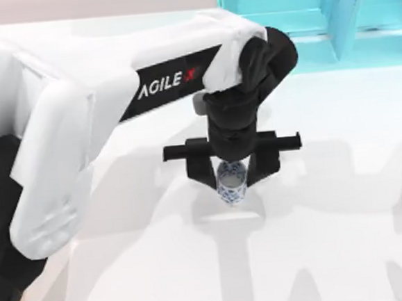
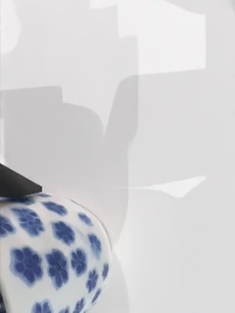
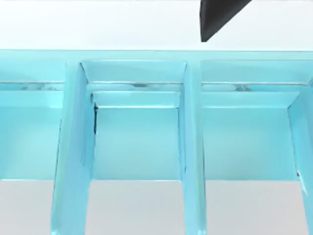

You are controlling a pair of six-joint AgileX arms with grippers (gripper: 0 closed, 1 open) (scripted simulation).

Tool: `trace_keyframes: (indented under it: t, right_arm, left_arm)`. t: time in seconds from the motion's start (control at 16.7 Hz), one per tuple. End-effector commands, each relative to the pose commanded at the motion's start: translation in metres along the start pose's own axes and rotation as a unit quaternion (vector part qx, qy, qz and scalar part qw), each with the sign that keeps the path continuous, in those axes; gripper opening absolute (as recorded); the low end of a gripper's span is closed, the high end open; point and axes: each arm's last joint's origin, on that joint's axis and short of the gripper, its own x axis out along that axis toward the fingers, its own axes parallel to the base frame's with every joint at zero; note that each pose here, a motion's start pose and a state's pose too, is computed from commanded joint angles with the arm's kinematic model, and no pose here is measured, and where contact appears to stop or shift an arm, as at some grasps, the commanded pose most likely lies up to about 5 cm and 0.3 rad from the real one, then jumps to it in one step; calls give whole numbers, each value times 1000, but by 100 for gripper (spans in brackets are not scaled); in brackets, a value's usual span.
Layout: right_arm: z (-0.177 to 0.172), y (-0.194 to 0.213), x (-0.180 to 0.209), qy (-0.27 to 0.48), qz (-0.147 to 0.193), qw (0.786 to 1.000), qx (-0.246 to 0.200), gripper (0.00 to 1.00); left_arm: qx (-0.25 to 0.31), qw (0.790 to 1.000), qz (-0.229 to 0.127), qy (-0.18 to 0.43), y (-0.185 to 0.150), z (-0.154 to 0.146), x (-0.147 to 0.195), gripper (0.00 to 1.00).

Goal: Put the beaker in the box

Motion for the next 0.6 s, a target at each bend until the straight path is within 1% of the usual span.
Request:
trace_keyframes:
  t: [0.36,0.48,0.6]
  right_arm:
    - [0,0,0,0,0,1000,0,100]
    - [0,0,0,0,0,1000,0,100]
    - [0,0,0,0,0,1000,0,100]
  left_arm:
    - [0,1000,0,0,1,1,-1,0]
    - [0,1000,1,2,15,8,-6,0]
    - [0,1000,3,4,45,23,-18,0]
